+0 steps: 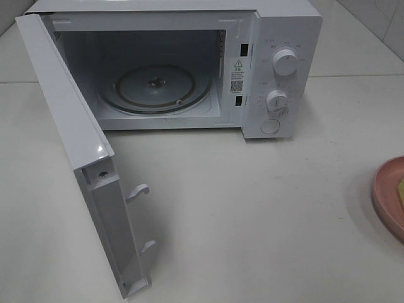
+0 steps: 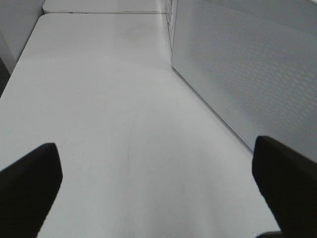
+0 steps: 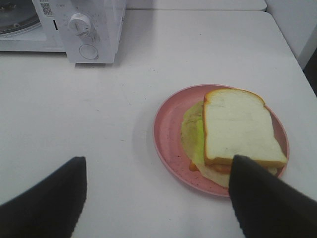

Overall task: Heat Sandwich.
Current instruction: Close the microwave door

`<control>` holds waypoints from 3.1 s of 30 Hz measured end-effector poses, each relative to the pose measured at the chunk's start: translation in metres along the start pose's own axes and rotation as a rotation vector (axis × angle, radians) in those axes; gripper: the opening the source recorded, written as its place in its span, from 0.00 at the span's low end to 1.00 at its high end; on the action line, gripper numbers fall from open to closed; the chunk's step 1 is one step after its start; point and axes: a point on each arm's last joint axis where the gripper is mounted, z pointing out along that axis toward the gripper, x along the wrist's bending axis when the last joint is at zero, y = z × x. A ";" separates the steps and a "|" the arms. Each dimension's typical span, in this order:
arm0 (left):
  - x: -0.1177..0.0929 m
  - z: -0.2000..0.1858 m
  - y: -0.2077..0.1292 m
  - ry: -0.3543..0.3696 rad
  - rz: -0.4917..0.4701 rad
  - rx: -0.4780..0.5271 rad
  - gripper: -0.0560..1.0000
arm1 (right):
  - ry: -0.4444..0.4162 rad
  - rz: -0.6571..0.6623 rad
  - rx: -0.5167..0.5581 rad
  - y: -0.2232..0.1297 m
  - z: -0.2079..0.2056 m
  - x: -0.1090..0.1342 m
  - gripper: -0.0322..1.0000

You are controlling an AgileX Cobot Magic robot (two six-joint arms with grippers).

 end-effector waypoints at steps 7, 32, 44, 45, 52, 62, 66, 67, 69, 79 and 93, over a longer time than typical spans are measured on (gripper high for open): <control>0.000 0.000 0.000 0.000 0.000 0.000 0.99 | 0.000 0.000 0.000 0.000 0.000 0.000 0.77; 0.000 0.000 0.000 0.000 0.000 0.000 0.99 | 0.000 0.000 0.000 0.000 0.000 0.000 0.77; 0.002 0.007 0.015 0.010 -0.001 0.007 0.91 | 0.000 0.000 0.000 0.000 0.000 0.000 0.77; 0.002 0.012 0.019 0.010 -0.004 0.023 0.88 | 0.000 0.000 0.000 0.000 0.000 0.000 0.77; 0.005 0.033 0.032 0.021 -0.009 0.073 0.43 | 0.000 0.000 0.000 0.000 0.000 0.000 0.77; 0.010 0.075 0.027 0.035 -0.024 0.094 0.07 | 0.000 0.000 0.000 0.000 0.000 0.000 0.77; 0.015 0.104 0.017 0.057 -0.030 0.000 0.06 | 0.000 0.000 0.000 0.000 0.000 0.000 0.77; 0.016 0.112 0.014 0.065 -0.031 -0.033 0.06 | 0.000 0.000 0.000 0.000 0.000 0.000 0.77; 0.017 0.116 0.012 0.070 -0.031 -0.054 0.06 | 0.000 0.000 0.000 0.000 0.000 0.000 0.77; 0.024 0.151 0.015 0.108 -0.021 -0.203 0.06 | 0.000 0.000 0.000 0.000 0.000 0.000 0.77; -0.008 0.212 0.007 -0.121 0.164 -0.182 0.06 | 0.000 0.000 0.000 0.000 0.000 0.000 0.77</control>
